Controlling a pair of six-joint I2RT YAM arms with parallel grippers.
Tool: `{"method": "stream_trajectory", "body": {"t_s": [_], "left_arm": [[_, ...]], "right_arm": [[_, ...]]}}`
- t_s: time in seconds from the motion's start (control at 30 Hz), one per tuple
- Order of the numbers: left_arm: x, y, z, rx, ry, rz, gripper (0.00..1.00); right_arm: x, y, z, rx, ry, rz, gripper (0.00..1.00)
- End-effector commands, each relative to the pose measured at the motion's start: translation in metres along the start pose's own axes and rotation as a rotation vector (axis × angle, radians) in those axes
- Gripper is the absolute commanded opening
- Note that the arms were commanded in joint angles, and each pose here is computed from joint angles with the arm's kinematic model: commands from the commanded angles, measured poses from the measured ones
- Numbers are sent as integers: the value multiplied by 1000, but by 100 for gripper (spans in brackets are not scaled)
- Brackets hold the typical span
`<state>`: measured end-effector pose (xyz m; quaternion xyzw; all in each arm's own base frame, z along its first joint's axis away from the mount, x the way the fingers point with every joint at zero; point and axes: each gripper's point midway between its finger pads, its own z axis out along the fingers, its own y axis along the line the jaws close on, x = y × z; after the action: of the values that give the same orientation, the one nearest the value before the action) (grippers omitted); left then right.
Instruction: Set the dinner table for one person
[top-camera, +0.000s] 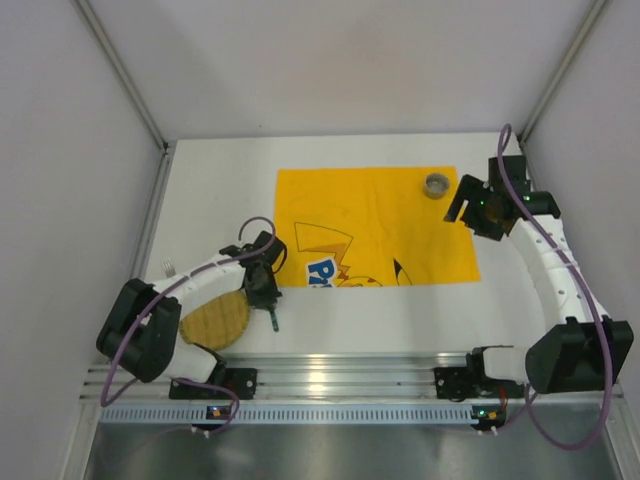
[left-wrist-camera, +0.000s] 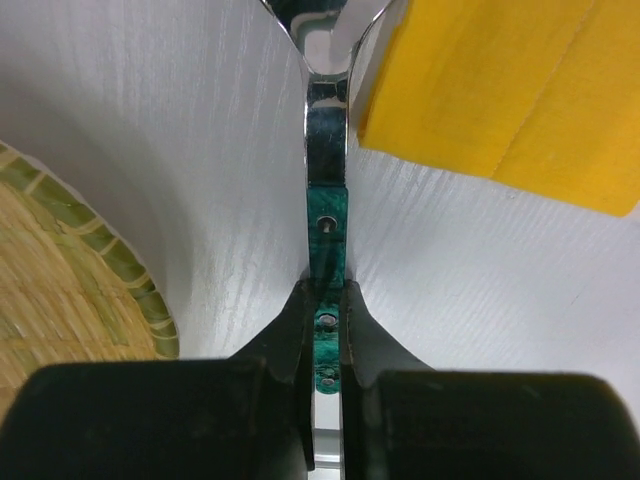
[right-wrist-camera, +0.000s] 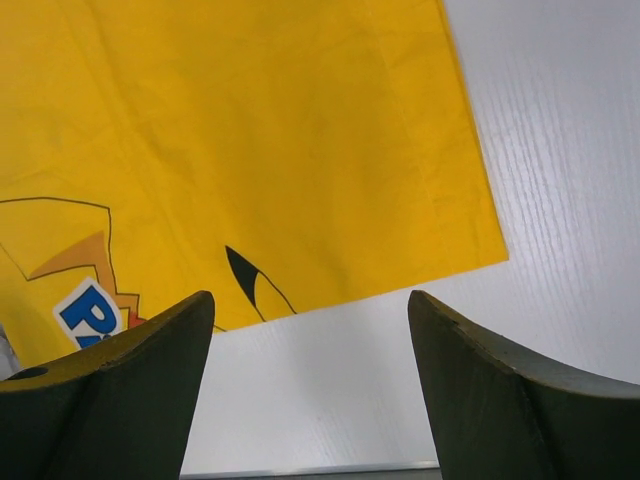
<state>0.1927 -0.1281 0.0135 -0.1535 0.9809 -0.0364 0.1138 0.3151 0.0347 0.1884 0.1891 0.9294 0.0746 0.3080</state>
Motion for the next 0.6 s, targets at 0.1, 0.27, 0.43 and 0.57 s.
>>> {"method": "stream_trajectory", "body": {"t_s": [0.1, 0.27, 0.43, 0.57], "left_arm": [[-47, -5, -36, -83, -151, 64, 0], [-108, -99, -81, 46, -250, 133, 0], [-123, -232, -89, 247, -253, 223, 0], [-109, -323, -47, 369, -178, 275, 0]], "right_arm": [[3, 15, -29, -95, -39, 24, 79], [12, 13, -52, -117, -51, 44, 79], [19, 4, -79, -98, -69, 37, 87], [27, -14, -105, -31, -77, 19, 98]]}}
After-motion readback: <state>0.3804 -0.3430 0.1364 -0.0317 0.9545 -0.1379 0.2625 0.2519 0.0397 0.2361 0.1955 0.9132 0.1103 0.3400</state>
